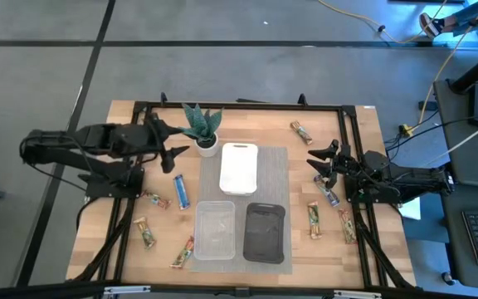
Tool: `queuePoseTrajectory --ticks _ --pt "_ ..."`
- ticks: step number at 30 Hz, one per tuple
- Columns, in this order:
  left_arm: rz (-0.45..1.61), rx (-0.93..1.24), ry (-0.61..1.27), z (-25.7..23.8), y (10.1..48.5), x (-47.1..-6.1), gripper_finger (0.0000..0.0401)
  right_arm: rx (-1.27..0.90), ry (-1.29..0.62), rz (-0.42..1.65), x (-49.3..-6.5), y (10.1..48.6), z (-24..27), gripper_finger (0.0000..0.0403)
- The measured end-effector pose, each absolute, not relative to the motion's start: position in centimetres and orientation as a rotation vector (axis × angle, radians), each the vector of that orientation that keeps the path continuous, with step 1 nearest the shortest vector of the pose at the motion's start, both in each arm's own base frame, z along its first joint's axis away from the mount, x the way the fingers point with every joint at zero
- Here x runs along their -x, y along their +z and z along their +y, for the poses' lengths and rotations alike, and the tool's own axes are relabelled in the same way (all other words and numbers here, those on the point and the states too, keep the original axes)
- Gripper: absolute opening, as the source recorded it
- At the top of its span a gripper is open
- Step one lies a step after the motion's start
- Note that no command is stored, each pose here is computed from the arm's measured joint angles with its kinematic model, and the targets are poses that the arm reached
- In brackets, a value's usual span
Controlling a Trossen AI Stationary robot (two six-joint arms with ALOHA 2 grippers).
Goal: Pick and place Granola Bars by type
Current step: Put the left blue granola bar into the white bin
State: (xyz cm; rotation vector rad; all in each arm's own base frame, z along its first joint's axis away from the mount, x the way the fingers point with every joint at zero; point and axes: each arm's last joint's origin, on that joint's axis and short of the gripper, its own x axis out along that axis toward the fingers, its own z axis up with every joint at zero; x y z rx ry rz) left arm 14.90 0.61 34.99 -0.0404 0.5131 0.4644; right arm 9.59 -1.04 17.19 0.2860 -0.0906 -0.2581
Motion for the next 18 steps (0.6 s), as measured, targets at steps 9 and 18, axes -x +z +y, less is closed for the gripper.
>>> queuePoseTrajectory --ticks 9,18 --pt "0.783 0.087 0.509 -1.6 37.7 -17.4 0.0267 -0.266 -0.259 -0.087 -9.6 17.2 -1.0 0.0193" --pt "1.022 0.39 0.624 -5.1 35.0 -20.6 0.0267 -0.182 -0.262 -0.077 -9.6 17.2 -1.0 0.0193"
